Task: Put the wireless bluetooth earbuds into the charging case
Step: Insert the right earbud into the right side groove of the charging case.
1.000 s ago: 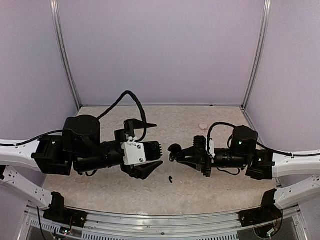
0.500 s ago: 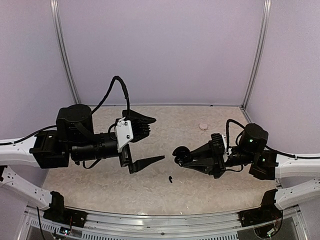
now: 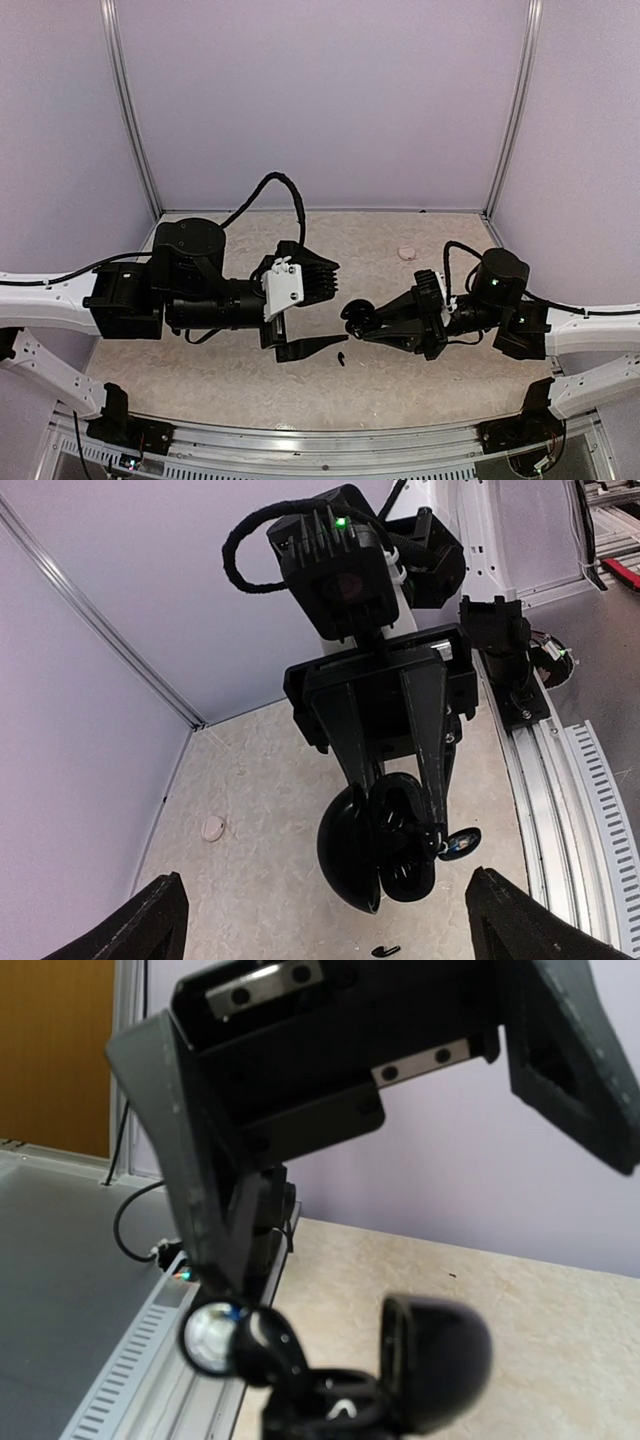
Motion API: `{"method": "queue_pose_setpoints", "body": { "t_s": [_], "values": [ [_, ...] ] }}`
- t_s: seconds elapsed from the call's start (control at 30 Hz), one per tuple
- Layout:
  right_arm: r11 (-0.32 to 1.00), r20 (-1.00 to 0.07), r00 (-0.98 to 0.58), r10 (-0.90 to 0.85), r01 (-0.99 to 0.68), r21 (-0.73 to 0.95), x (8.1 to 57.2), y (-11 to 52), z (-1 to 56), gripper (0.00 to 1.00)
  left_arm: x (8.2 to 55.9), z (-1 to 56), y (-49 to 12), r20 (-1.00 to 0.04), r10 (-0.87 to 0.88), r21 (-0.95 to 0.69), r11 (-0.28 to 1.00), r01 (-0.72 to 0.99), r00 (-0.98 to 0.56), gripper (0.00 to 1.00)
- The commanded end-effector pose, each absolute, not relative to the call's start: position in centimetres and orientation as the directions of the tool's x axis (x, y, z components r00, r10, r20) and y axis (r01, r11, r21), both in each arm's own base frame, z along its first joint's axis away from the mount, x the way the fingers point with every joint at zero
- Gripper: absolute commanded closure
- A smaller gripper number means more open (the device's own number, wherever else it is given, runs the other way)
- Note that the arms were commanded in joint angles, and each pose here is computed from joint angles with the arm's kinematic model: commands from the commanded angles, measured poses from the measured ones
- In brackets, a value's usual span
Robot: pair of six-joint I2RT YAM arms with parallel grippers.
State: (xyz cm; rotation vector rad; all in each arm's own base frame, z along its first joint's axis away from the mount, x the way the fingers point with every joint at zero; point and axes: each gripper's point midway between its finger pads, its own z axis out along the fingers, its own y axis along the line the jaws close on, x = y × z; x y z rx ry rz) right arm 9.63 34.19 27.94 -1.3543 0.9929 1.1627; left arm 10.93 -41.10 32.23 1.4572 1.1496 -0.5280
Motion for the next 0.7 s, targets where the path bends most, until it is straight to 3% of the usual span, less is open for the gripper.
{"method": "queue_pose_setpoints", "body": {
  "t_s": [0.0, 0.67],
  "values": [
    [-0.113, -0.977, 0.198, 0.08, -0.972, -0.206, 9.7, 34.3, 29.5, 1.0, 10.5, 34.1, -41.9, -0.85, 0.302, 0.486, 0.131, 0.864, 0.432, 0.04],
    [-0.128, -0.98, 0.189, 0.068, -0.972, -0.196, 9.5, 34.3, 29.0, 1.0, 13.2, 34.6, -43.2, -0.866, 0.293, 0.475, 0.235, 0.848, 0.404, 0.1]
  ]
}}
